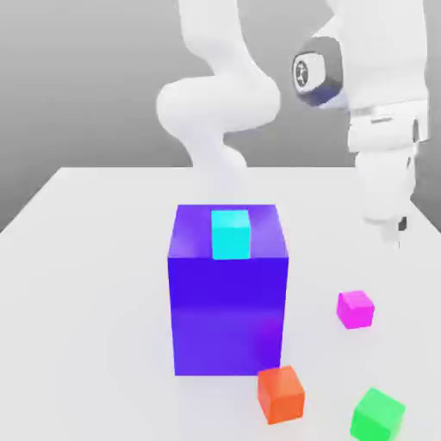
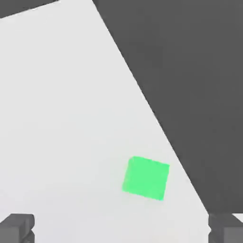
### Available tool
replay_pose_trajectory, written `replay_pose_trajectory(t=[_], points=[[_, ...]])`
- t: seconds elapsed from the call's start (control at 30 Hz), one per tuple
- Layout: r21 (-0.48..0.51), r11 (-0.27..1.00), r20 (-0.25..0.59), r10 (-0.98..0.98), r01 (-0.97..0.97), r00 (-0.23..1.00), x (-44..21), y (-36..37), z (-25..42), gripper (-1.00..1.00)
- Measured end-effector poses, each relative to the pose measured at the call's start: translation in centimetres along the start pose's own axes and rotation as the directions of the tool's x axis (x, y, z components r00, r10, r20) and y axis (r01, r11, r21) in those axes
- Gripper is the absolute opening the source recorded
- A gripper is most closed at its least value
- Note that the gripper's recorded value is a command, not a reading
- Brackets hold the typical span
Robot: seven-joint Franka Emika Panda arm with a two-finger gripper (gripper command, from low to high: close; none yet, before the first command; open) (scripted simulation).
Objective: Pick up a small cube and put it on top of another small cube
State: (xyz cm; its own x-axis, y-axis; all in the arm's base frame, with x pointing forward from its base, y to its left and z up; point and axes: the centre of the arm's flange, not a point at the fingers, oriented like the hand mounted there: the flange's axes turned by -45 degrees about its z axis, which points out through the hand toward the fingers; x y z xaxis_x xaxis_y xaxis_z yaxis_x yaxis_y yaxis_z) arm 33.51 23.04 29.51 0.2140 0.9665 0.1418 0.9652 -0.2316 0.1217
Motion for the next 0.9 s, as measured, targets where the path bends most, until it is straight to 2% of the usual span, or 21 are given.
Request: replay_pose_trajectory(t=[0.13,0.2,0.4,0.43,0.67,0.9], points=[[0.122,0.944,0.066,-0.316,0.307,0.946,-0.9,-7.9,6.9,0.00],[0.158,0.908,0.075,-0.403,0.388,0.912,-1.4,-10.3,9.2,0.00],[0.169,0.904,0.080,-0.411,0.394,0.908,-2.7,-10.9,14.4,0.00],[0.169,0.904,0.080,-0.411,0.394,0.908,-2.8,-11.1,15.1,-1.00],[0.170,0.903,0.081,-0.411,0.394,0.908,-2.9,-11.1,15.2,-1.00],[0.170,0.903,0.082,-0.413,0.396,0.907,-2.1,-10.5,9.9,-1.00]])
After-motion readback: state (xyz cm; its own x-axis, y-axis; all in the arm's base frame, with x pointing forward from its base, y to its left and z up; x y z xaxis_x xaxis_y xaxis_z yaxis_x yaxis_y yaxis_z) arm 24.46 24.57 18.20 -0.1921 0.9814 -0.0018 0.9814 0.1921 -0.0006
